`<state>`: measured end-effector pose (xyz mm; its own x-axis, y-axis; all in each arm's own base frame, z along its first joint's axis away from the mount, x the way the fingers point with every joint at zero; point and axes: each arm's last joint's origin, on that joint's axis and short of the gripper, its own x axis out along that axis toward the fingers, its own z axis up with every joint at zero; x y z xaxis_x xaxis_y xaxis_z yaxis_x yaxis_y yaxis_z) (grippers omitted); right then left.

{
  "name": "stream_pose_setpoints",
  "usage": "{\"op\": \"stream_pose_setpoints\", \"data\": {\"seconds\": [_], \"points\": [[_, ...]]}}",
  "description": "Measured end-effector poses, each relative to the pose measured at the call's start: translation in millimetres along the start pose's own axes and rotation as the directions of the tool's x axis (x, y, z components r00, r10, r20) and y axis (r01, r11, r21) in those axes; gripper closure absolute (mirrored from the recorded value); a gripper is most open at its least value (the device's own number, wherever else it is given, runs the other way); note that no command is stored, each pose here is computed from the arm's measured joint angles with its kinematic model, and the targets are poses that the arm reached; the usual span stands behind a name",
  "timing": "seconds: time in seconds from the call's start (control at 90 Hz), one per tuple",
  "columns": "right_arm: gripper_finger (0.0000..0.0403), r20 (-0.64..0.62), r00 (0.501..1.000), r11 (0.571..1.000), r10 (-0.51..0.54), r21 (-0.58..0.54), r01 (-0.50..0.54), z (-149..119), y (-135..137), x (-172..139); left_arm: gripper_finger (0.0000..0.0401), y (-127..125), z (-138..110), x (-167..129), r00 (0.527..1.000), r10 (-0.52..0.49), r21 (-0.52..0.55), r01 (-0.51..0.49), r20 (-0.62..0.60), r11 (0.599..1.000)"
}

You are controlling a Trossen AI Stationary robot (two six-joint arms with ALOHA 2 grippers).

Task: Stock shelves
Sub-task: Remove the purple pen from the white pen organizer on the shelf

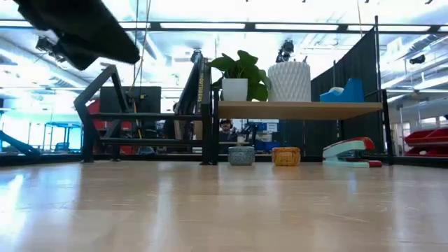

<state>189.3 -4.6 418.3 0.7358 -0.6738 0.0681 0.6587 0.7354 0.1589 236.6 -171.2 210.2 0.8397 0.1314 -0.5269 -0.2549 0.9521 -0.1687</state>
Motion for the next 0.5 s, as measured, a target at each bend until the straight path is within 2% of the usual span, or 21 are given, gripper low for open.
{"op": "stream_pose_setpoints", "data": {"seconds": [0.111, 0.222, 0.344, 0.5], "points": [[0.0260, -0.030, 0.983, 0.981, -0.179, -0.084, 0.176, -0.7, -23.6, -0.4, 0.0360, -1.3, 1.5, 0.0, 1.000, -0.011, 0.010, 0.011, 0.012, 1.000], [0.0228, -0.081, 0.959, 0.951, -0.273, -0.173, 0.256, -8.7, -35.9, 5.1, 0.0360, -1.4, 1.6, 0.0, 1.000, -0.012, 0.010, 0.011, 0.013, 1.000], [0.0208, -0.150, 0.948, 0.945, -0.280, -0.217, 0.245, -18.1, -44.7, 15.9, 0.0360, -1.4, 1.6, 0.0, 1.000, -0.012, 0.010, 0.012, 0.013, 1.000], [0.0205, -0.305, 0.915, 0.952, -0.264, -0.232, 0.198, -32.2, -65.2, 27.2, 0.0360, -1.7, 1.9, -0.1, 1.000, -0.015, 0.007, 0.014, 0.016, 1.000]]}}
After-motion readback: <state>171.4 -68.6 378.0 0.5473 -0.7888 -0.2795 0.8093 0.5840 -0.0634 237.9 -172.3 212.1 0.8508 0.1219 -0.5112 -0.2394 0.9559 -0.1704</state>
